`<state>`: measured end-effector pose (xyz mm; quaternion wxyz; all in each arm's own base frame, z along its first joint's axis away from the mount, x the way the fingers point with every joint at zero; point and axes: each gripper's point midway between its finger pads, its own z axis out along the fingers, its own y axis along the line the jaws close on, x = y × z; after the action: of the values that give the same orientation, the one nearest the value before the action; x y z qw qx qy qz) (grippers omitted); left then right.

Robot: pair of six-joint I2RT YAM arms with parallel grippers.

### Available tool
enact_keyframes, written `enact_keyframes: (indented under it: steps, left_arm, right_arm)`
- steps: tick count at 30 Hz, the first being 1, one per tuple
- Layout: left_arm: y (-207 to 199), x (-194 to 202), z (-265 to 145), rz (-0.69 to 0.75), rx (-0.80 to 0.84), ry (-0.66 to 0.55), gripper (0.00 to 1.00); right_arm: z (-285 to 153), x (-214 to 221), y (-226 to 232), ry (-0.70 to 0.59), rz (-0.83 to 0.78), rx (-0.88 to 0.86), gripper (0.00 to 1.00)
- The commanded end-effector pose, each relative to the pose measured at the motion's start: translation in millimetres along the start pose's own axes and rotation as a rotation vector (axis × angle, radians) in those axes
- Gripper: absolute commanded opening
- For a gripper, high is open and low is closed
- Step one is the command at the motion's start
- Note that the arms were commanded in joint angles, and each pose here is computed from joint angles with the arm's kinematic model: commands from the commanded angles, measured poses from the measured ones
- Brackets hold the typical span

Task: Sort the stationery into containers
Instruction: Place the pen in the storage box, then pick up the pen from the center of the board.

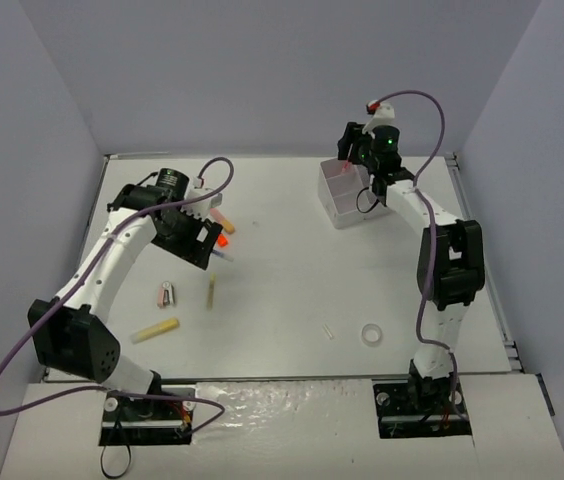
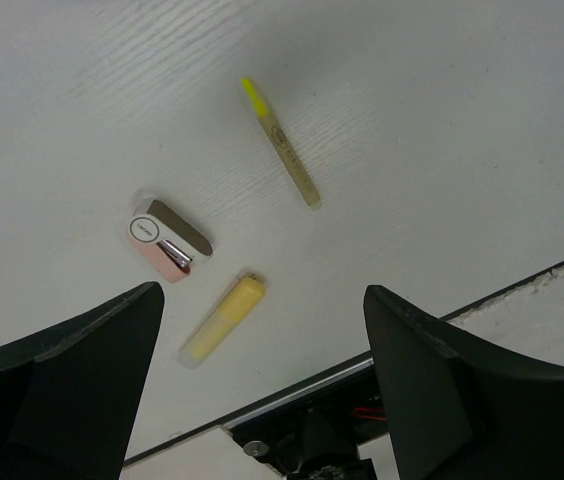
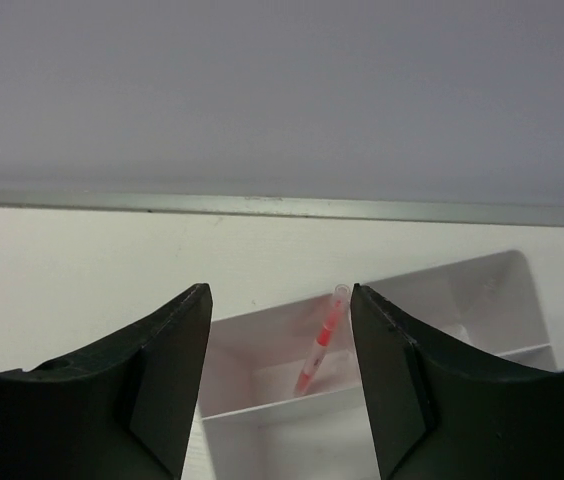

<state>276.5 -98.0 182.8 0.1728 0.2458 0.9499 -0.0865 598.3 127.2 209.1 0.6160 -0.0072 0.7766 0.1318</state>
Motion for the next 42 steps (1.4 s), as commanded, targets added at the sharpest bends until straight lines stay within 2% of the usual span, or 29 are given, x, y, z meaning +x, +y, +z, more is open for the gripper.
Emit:
enact_keyframes:
  steps: [1, 3, 7, 11, 19, 26, 30, 34, 38, 42]
  left_arm:
    - [-3.7, 16.7, 26.8, 0.024, 0.004, 0.097, 0.75]
    - [-7.6, 23.6, 40.7, -0.002, 0.023, 0.12, 0.75]
    - [-14.4, 9.8, 65.7, -0.098, 0.06, 0.083, 0.76]
    - [-9.2, 11.3, 90.9, -0.198, 0.024, 0.106, 0.76]
    - [-17.6, 19.7, 131.4, -0.166, -0.024, 0.127, 0.75]
    - [-8.3, 45.5, 144.4, -0.182, -0.116, 0.194, 0.74]
    - [-9.3, 48.9, 146.5, -0.191, -0.111, 0.199, 0.61]
    - [-5.3, 53.4, 155.9, -0.201, -0.127, 0.229, 0.53]
    - [-2.7, 55.2, 161.9, -0.214, -0.128, 0.236, 0.34]
    - [-0.7, 55.5, 165.9, -0.231, -0.121, 0.238, 0.06]
  right_arm:
    - [-60.8, -100.1, 35.4, -0.166, 0.057, -0.004, 0.53]
    - [-79.4, -99.7, 56.3, -0.151, 0.032, -0.02, 0.53]
    - [-107.3, -78.9, 85.6, -0.099, -0.001, -0.026, 0.54]
    - [-130.5, -46.4, 105.1, 0.012, 0.05, -0.12, 0.52]
    - [-172.9, 7.7, 115.3, 0.144, 0.03, -0.146, 0.5]
    - [-190.4, 5.5, 103.8, 0.121, -0.002, -0.115, 0.5]
    - [-192.5, -0.5, 96.7, 0.099, -0.031, -0.085, 0.5]
    - [-192.1, 1.7, 100.5, 0.118, -0.04, -0.105, 0.49]
    - [-195.9, 15.4, 110.8, 0.188, -0.03, -0.166, 0.48]
    - [-208.1, 33.2, 113.7, 0.273, -0.006, -0.191, 0.48]
